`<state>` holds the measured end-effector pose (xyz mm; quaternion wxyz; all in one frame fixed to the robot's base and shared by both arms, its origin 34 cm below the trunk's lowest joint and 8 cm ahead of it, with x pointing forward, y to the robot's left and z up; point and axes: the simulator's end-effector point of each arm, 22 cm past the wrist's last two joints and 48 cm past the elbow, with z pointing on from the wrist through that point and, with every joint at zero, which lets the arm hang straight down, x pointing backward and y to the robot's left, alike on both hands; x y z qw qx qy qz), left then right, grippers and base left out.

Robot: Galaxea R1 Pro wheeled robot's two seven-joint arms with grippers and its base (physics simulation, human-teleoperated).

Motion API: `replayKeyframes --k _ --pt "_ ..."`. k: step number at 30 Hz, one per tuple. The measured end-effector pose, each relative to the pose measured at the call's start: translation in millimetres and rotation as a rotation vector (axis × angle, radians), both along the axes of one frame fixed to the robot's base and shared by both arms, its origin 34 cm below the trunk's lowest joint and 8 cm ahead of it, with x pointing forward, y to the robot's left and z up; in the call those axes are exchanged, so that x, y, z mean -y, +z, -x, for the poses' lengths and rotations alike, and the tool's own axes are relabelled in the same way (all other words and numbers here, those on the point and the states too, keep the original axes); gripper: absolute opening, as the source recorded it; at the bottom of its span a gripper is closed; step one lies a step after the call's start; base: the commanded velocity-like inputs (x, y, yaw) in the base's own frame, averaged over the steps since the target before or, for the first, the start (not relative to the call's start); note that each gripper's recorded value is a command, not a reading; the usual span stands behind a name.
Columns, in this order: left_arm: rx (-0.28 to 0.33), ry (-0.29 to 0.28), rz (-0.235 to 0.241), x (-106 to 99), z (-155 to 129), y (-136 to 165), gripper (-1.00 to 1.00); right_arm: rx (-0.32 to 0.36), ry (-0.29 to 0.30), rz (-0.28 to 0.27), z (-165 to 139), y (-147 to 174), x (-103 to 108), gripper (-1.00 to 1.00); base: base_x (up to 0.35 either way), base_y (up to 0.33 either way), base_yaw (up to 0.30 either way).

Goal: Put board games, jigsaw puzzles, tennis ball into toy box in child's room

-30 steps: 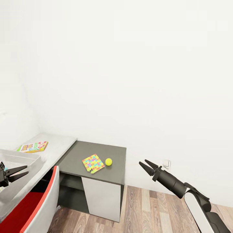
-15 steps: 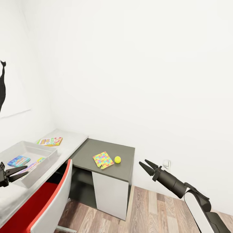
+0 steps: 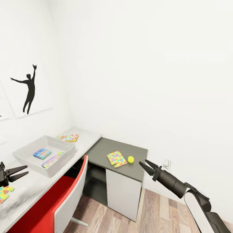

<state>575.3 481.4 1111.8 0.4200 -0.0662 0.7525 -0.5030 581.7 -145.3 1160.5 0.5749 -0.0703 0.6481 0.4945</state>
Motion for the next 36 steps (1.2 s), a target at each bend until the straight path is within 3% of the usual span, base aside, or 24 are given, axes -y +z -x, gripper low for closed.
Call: replayKeyframes --k 13,36 --pt "0.011 0.000 0.000 0 1 5 1.00 0.011 -0.001 0.000 2 5 0 1.00 -0.003 0.220 0.252" --pt "0.031 0.000 0.000 0 3 14 1.00 0.027 0.000 0.002 5 13 0 1.00 0.000 0.015 0.257"
